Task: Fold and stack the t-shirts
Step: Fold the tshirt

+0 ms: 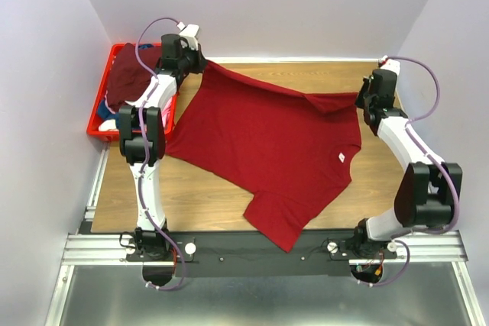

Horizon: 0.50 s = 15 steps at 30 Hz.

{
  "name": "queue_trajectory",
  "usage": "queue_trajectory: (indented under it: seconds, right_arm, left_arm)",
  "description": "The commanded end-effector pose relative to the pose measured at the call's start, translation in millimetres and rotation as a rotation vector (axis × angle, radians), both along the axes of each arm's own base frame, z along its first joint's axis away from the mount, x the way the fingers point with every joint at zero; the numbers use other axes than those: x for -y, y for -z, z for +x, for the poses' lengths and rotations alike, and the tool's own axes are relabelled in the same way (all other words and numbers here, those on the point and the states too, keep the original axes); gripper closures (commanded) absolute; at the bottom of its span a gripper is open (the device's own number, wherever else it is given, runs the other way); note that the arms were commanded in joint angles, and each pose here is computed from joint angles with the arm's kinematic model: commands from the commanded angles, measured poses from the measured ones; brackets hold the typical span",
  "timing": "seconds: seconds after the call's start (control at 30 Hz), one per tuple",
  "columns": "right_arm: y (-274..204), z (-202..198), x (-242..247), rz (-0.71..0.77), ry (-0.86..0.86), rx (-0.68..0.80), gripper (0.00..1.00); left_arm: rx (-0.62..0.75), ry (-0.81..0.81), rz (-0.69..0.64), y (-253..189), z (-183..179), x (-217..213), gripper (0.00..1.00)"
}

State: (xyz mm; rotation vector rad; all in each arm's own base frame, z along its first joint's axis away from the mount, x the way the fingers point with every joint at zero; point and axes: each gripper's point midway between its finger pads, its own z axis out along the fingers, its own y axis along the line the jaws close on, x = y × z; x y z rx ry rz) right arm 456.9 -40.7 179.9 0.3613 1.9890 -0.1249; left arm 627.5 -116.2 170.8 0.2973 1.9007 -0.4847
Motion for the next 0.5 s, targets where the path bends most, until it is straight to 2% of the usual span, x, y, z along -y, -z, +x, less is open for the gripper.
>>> queue_trajectory:
  seconds: [0.0,0.47]
  right_arm:
    - [18.3,-36.4,-8.0,0.110,0.027,-0.094,0.99]
    - [34.9,-113.6,-34.4,0.262,-0.007,-0.197,0.99]
  left_arm:
    - [-0.011,0.058,0.014,1.8,-7.4,2.9,1.00]
    - [-0.125,-0.025,0.109,28.5,-18.9,-18.2,1.00]
